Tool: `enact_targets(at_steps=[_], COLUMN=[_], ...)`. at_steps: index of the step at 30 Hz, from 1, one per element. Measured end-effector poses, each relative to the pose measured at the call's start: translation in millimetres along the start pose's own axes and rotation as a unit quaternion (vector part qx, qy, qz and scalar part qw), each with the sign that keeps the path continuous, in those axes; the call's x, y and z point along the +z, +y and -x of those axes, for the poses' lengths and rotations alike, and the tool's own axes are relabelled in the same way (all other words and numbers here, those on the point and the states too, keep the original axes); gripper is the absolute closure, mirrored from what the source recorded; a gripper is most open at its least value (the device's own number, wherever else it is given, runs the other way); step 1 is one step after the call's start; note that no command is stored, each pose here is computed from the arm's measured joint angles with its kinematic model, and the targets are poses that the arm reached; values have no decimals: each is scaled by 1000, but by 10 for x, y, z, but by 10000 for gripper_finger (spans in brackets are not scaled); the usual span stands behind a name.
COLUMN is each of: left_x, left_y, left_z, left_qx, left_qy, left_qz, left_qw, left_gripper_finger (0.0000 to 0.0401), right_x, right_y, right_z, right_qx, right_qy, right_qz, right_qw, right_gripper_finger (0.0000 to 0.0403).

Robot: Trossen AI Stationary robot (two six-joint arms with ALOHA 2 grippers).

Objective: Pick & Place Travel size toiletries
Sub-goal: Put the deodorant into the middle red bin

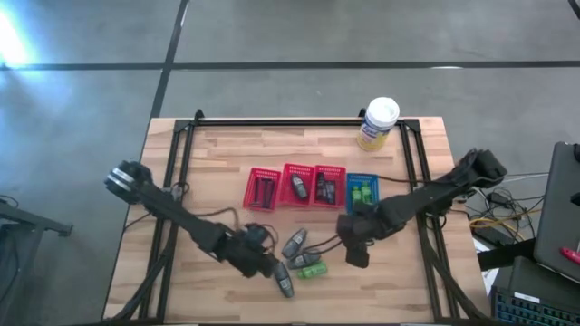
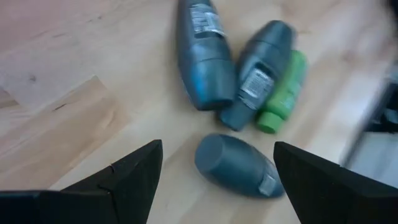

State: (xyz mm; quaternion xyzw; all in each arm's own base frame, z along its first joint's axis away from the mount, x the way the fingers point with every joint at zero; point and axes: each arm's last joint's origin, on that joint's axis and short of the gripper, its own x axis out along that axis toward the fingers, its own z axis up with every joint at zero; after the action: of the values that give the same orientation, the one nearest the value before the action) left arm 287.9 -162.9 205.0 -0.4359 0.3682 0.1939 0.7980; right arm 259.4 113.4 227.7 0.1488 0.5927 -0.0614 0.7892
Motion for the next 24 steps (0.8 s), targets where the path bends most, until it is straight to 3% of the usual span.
enact_targets(at_steps=[5,9,16,24], left_x=[144,442,863,811], left_y=[-271,-386,-392,-308], left_z=[-245,-449,-788,-849], left_qx=[83,151,150,146], left_qy=[-10,-4,70,108], left_qz=[-23,-69,-114,-132], left_qw=[996,986,980,974], left_gripper_finger=[89,89,89,89], right_x=[-119,-159,-159,-131], right_y=[-54,-105,-102,-96], right_z=[38,81,95,104], right_qx=[-7,-3,3,-9], right_qy=[-28,-41,-47,-72], right_qz=[-5,-5,-2,-6], right_qw=[1000,999,999,997], right_gripper_finger=[160,155,147,167])
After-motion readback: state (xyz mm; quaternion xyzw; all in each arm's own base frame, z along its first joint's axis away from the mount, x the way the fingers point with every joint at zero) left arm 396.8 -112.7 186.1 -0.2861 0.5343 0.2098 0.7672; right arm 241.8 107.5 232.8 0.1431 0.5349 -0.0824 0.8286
